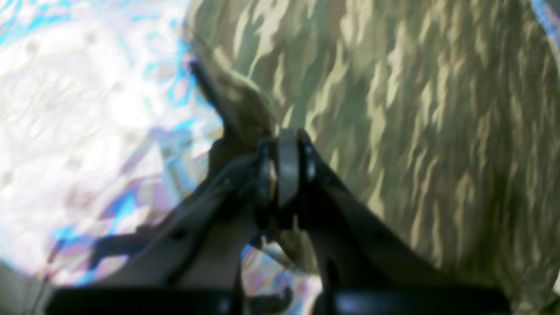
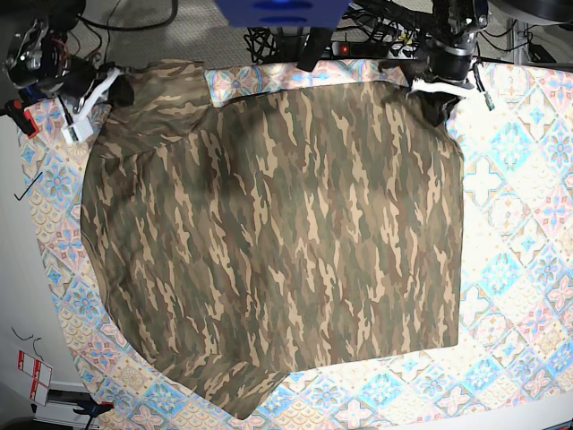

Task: Fold the T-shirt properly
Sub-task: 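Grasp the shirt edge with both grippers and pull it taut, then lift the shirt edge with both grippers and fold it over the body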

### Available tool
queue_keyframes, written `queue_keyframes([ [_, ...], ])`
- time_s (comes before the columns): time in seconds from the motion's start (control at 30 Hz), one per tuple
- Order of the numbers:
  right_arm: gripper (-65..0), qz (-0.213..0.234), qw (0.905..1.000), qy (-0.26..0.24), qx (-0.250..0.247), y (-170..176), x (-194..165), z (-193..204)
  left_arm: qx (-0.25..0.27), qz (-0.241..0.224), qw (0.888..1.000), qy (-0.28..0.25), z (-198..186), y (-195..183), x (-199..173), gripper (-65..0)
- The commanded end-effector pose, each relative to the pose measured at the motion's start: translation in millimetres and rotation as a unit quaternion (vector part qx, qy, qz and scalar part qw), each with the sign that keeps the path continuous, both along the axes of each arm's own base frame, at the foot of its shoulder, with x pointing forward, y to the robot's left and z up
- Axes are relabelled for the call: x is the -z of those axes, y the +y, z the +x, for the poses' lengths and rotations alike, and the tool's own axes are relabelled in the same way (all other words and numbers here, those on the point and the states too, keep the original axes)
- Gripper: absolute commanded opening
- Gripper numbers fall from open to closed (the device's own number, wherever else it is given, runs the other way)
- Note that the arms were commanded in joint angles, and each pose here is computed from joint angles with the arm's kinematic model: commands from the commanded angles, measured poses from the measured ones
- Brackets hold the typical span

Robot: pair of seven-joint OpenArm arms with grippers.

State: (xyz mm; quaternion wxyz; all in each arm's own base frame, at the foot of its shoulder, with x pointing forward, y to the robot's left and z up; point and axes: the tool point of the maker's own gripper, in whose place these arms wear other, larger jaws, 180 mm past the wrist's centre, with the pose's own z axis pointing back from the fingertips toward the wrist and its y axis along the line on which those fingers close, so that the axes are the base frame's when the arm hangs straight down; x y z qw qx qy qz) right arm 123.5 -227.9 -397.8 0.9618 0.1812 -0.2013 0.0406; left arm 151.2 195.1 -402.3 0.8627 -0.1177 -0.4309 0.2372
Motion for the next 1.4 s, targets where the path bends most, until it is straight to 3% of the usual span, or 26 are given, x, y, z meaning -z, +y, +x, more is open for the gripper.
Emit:
queue_keyframes([
  [0.0, -65.0, -0.003, 0.9998, -0.017, -0.004, -3, -8, 8, 0.003, 0.001, 1.000, -0.016, 6, 0, -9, -65.0],
  [0.47, -65.0, -0.035, 0.9978, -0.057, 0.003, -14, -19, 54, -0.018, 0.004, 0.999, -0.029, 25, 6, -13, -65.0],
  [0.67, -65.0, -0.016, 0.9987, -0.045, 0.017, -17, -8, 64, -0.020, -0.001, 0.999, -0.044, 36, 6, -19, -65.0],
  [0.87, -65.0, -0.011, 0.9981, -0.058, 0.020, -17, -11, 77, -0.036, -0.038, 0.997, -0.060, 43, 5, -24, -65.0],
  [1.37, -65.0, 0.015, 0.9973, -0.070, 0.018, -11, -10, 111, -0.084, -0.016, 0.993, -0.082, 59, 37, -37, -65.0],
])
